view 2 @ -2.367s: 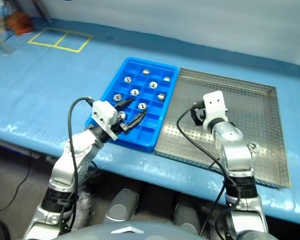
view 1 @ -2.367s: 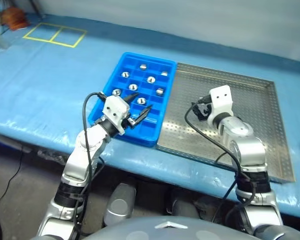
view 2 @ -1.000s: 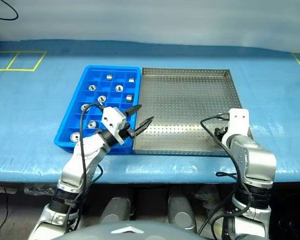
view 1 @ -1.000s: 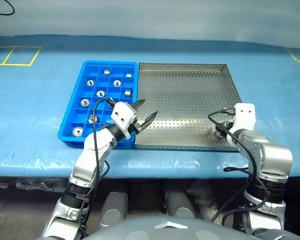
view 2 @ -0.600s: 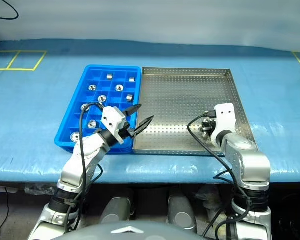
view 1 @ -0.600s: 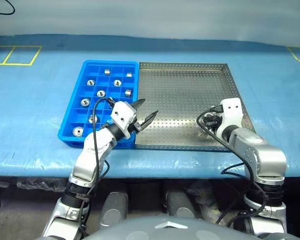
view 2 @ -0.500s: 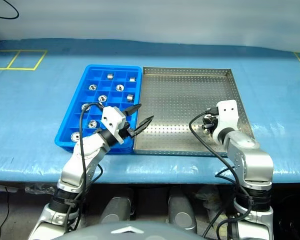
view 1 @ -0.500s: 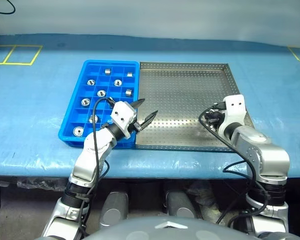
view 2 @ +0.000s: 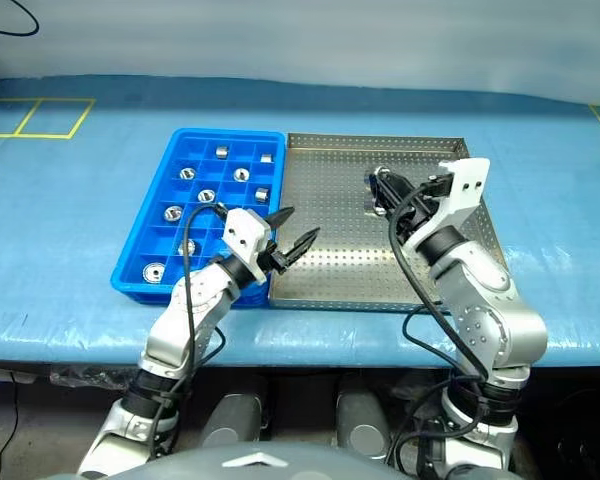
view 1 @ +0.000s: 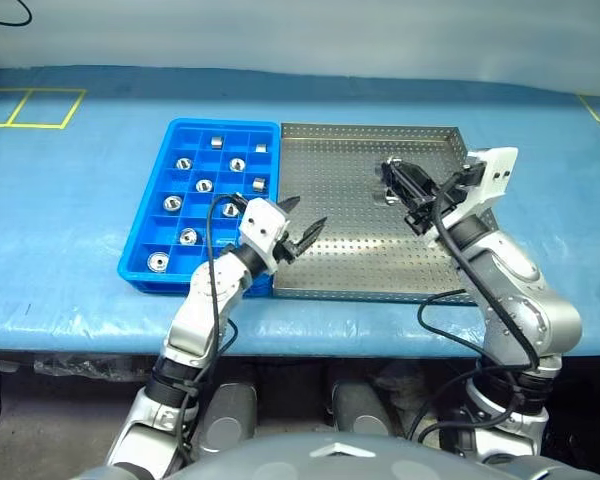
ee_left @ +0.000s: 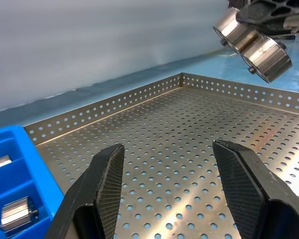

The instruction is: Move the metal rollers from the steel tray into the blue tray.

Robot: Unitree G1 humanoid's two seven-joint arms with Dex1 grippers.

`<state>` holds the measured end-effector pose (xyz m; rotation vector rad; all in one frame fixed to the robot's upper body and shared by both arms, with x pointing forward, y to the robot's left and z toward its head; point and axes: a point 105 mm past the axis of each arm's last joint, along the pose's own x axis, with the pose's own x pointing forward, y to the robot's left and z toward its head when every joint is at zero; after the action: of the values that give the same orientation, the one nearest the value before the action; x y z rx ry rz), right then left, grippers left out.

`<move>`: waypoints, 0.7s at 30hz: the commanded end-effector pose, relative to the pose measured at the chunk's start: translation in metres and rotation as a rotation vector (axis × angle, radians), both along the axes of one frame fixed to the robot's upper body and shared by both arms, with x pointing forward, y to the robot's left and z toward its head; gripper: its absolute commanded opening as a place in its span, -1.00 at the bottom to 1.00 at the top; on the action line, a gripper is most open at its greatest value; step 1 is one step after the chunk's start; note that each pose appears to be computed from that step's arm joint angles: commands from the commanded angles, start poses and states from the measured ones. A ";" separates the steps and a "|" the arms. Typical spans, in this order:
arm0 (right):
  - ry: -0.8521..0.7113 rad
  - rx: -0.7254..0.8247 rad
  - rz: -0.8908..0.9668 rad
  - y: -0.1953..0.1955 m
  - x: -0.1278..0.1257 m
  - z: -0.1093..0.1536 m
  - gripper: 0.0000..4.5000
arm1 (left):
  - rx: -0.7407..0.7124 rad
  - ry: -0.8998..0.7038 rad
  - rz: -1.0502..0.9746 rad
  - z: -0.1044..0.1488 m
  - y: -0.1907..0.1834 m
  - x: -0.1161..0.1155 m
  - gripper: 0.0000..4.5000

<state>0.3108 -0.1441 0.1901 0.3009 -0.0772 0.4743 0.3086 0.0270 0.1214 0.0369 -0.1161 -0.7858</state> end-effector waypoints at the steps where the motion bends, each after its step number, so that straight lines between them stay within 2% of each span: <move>1: -0.101 0.049 0.019 0.011 -0.003 0.022 -0.63 | -0.076 -0.017 -0.120 0.016 -0.025 -0.011 0.63; 3: -0.102 0.058 0.023 0.015 -0.002 0.021 -0.63 | -0.111 -0.015 -0.176 0.021 -0.034 -0.017 0.93; 4: -0.098 0.058 0.023 0.017 -0.002 0.019 -0.63 | -0.134 -0.014 -0.188 0.024 -0.037 -0.019 0.99; 15: -0.063 0.094 0.072 0.033 -0.006 0.006 -0.63 | -0.282 0.021 -0.099 0.037 -0.032 -0.009 0.99; 21: -0.046 0.107 0.125 0.046 -0.006 0.005 -0.63 | -0.259 0.018 -0.138 0.041 -0.040 -0.006 0.99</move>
<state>0.3093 -0.1077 0.1805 0.3931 -0.0749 0.5472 0.3056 -0.0046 0.1486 -0.2059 -0.1646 -0.8584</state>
